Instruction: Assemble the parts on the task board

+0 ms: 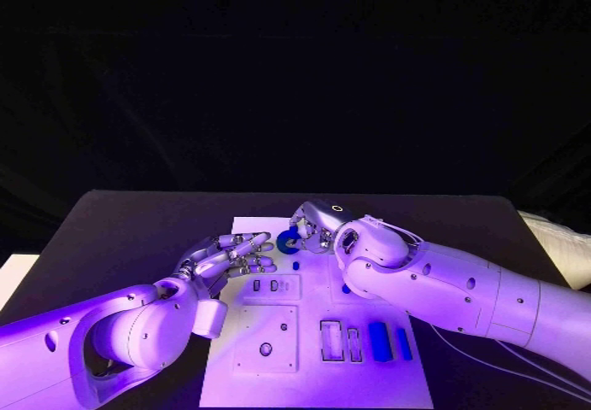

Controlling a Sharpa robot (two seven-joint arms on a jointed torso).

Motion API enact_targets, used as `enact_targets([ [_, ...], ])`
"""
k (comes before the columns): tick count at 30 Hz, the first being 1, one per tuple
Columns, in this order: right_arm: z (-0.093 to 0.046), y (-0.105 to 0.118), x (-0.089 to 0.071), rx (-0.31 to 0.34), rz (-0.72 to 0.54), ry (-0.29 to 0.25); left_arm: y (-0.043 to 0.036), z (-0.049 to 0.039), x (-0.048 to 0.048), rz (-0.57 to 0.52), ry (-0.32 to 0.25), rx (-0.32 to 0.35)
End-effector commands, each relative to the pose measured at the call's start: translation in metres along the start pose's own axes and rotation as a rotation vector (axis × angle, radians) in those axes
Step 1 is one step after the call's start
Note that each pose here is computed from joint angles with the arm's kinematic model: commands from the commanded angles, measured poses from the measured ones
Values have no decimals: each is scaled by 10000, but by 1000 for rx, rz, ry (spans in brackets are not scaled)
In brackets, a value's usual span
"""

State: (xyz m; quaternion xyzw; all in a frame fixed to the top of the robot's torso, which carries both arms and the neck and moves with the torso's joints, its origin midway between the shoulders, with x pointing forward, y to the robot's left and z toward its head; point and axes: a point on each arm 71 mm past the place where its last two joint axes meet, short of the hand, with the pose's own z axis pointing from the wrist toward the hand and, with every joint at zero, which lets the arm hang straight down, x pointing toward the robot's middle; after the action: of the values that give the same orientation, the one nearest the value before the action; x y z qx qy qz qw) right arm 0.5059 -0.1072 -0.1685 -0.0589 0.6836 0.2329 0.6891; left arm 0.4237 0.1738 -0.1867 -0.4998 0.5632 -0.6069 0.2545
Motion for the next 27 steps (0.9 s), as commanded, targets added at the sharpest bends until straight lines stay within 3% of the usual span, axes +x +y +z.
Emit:
enact_targets([
  [1, -13, -16, 6, 1, 21, 17, -5, 1, 20, -8, 22, 2],
  [10, -126, -153, -43, 15, 58, -7, -8, 1, 0, -6, 16, 2],
  [17, -422, -501, -354, -10, 163, -132, -14, -6, -25, -4, 10, 5],
  [21, -597, -859, -547, 7, 209, -95, -22, -9, -60, -2, 2, 8],
  [27, -790, -1339, -654, 54, 209, -39, -29, 2, -105, 0, -5, 16],
])
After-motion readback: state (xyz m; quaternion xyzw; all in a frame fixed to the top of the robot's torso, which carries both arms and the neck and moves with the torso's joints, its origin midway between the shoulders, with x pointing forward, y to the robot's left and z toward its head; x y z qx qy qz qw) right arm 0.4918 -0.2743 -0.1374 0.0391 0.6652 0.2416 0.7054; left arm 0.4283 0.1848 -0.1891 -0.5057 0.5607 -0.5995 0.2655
